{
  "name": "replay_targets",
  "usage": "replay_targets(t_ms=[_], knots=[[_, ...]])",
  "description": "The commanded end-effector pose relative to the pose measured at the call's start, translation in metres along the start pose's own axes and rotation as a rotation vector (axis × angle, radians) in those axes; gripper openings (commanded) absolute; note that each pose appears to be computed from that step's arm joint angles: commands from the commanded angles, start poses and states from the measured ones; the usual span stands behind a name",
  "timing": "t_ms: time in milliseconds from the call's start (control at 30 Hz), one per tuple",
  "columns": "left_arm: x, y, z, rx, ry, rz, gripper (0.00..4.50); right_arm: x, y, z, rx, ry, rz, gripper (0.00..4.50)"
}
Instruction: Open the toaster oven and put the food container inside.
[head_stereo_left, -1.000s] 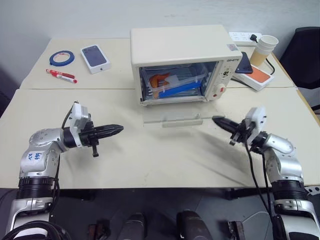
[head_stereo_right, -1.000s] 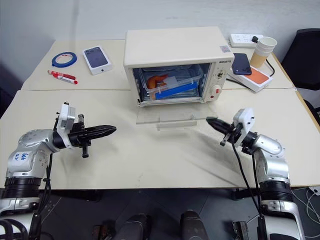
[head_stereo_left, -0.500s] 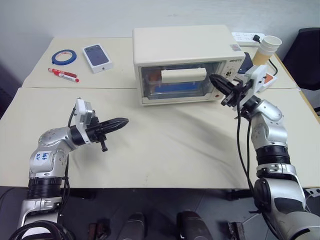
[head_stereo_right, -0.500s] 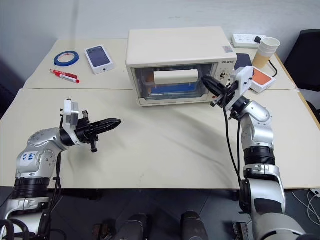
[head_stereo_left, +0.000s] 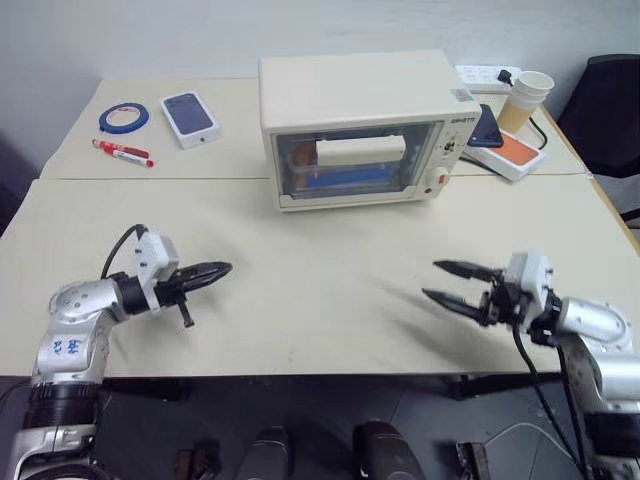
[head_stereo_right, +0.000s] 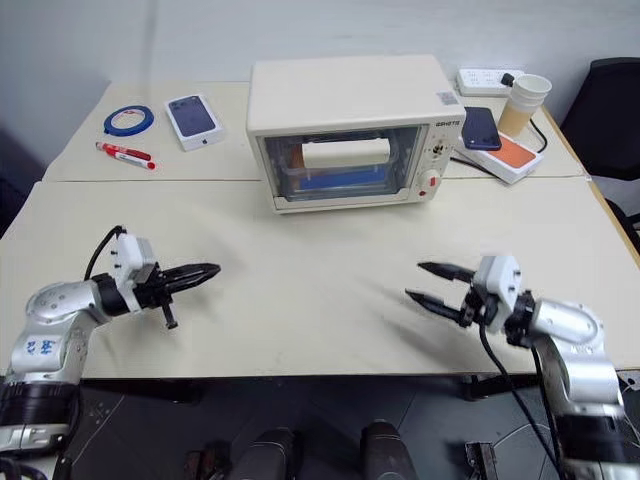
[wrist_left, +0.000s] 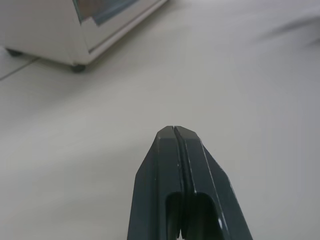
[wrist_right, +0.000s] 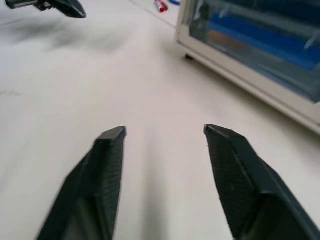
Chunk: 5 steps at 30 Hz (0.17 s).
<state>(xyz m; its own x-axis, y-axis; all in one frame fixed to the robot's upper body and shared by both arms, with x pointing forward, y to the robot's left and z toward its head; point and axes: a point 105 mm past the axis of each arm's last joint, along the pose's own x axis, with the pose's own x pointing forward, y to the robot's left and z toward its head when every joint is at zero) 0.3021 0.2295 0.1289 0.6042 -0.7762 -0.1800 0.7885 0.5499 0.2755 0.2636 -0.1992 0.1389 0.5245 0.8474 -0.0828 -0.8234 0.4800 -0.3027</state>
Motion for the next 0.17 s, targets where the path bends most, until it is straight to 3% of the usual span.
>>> replay_targets(t_ms=[33, 100, 167], knots=[[-0.0111, 0.0013, -0.0029, 0.065, 0.002, 0.051, 0.00, -0.0110, 0.0056, 0.0075, -0.070, -0.007, -0.028, 3.75], [-0.0111, -0.0013, -0.0047, 0.074, -0.007, 0.066, 0.00, -0.0148, 0.0074, 0.0007, -0.070, 0.013, -0.040, 4.30], [-0.0092, -0.0038, -0.0001, 0.063, -0.036, 0.055, 0.00, -0.0158, 0.0043, -0.0009, -0.065, 0.006, -0.063, 4.43]])
